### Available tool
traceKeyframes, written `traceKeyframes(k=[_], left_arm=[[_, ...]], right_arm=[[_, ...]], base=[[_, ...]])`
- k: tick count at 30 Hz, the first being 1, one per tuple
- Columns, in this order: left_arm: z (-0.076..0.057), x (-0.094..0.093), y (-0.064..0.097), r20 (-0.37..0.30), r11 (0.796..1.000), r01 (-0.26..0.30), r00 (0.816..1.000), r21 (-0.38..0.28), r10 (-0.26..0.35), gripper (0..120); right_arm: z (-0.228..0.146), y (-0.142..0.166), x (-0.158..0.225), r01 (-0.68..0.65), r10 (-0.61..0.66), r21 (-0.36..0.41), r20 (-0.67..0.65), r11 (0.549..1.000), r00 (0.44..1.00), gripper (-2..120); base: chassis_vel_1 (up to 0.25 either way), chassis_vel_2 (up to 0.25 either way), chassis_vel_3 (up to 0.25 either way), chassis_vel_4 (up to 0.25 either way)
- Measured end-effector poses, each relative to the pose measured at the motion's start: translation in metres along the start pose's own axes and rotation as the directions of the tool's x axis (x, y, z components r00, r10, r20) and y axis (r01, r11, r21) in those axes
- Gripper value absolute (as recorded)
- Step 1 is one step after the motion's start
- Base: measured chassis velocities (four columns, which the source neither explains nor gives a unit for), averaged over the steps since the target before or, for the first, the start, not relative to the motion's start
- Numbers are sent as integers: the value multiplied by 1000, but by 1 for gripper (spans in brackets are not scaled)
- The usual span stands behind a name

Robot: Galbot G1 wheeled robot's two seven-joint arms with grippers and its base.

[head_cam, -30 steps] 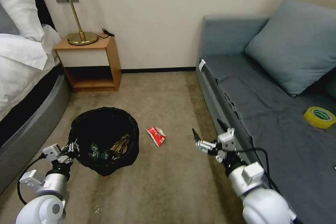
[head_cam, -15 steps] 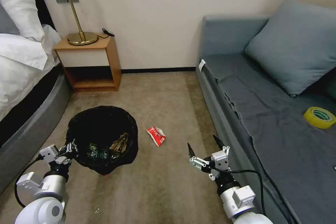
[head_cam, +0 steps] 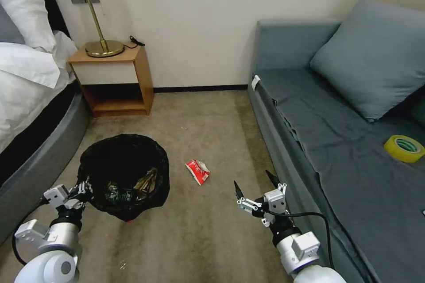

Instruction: Pick up the trash bin, then pick up the garbage on the floor and place it into the trash bin.

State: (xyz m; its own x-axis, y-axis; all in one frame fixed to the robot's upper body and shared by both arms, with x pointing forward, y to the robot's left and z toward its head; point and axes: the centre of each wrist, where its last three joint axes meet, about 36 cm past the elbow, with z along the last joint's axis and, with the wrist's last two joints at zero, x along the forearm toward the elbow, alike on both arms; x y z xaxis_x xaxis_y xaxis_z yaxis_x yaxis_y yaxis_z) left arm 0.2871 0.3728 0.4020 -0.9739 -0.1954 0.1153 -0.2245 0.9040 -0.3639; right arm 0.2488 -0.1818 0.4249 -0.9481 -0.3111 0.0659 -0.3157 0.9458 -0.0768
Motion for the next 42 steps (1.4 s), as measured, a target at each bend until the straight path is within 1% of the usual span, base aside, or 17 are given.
traceKeyframes(k=[16, 28, 42], left_arm=[[-1, 1, 6, 3, 1000, 5, 1000, 3, -5, 6], [-3, 4, 5, 10, 1000, 3, 1000, 6, -3, 6], [-5, 6, 9, 15, 1000, 11, 1000, 4, -11, 6]], right_arm=[[1, 4, 2, -7, 7, -14, 0, 1000, 1000, 100], [1, 2, 4, 2, -2, -11, 3, 1000, 1000, 100], [3, 2, 5, 15, -15, -12, 1, 1000, 1000, 100]], base=[[0, 0, 0, 0], [0, 0, 0, 0], [-66, 77, 74, -74]])
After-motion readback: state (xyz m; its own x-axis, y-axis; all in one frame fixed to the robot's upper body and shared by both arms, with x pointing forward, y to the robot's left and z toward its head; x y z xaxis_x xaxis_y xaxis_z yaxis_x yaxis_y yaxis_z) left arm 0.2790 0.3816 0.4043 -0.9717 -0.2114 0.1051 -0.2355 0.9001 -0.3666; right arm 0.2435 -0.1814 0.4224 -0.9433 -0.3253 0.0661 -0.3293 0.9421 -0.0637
